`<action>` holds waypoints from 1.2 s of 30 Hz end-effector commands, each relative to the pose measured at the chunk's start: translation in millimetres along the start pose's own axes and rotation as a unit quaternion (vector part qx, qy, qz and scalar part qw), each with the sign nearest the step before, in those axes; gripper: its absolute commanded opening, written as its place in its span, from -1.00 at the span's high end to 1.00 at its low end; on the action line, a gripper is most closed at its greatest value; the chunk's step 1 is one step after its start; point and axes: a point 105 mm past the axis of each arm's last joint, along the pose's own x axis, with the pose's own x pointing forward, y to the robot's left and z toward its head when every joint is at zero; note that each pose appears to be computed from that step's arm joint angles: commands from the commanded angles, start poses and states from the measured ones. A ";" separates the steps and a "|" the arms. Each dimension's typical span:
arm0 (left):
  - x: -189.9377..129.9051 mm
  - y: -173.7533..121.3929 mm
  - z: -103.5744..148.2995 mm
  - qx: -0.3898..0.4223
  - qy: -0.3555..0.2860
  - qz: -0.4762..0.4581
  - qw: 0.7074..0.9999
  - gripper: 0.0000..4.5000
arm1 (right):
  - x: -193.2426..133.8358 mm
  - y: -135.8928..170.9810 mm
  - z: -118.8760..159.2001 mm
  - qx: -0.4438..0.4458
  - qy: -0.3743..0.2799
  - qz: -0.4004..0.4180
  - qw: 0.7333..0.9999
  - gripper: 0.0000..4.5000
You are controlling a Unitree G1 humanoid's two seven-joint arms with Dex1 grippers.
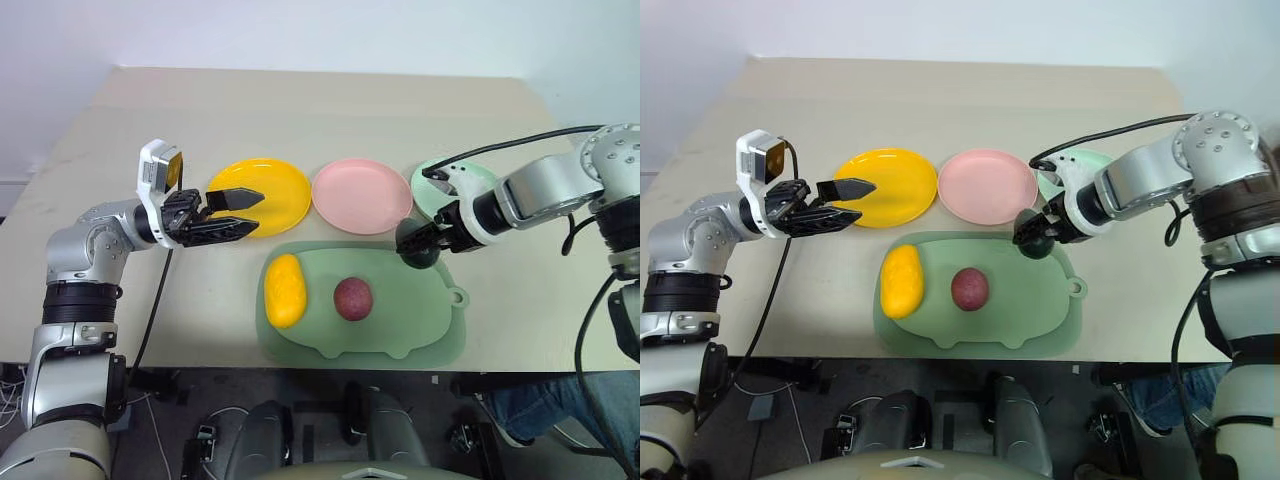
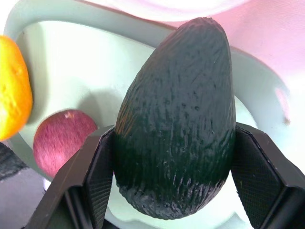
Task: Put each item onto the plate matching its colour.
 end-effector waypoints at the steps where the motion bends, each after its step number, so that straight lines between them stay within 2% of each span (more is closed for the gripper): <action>1: -2.0 -4.5 13.7 0.022 -0.012 -0.005 1.000 -1.00 | -9.6 -0.8 16.1 0.018 -0.080 -0.029 0.996 -0.39; 7: -2.6 -4.3 13.1 0.022 -0.007 -0.005 1.000 -1.00 | -11.4 -7.6 18.8 0.044 -0.087 -0.040 0.994 -0.39; 20: -1.8 -5.2 16.7 0.026 -0.010 -0.006 1.000 -1.00 | -13.3 -18.3 35.4 0.107 -0.156 -0.075 0.979 -0.39; 24: -2.9 -4.9 15.7 0.024 -0.005 -0.002 1.000 -1.00 | -17.2 -29.3 44.1 0.110 -0.188 -0.088 0.972 -0.39; 28: -1.7 -5.4 17.0 0.021 -0.007 -0.006 1.000 -1.00 | -18.3 -53.0 56.8 0.132 -0.256 -0.111 0.951 -0.39; 36: -2.7 -6.3 18.4 0.021 -0.003 -0.005 1.000 -1.00 | -19.2 -68.0 66.8 0.120 -0.316 -0.132 0.932 -0.39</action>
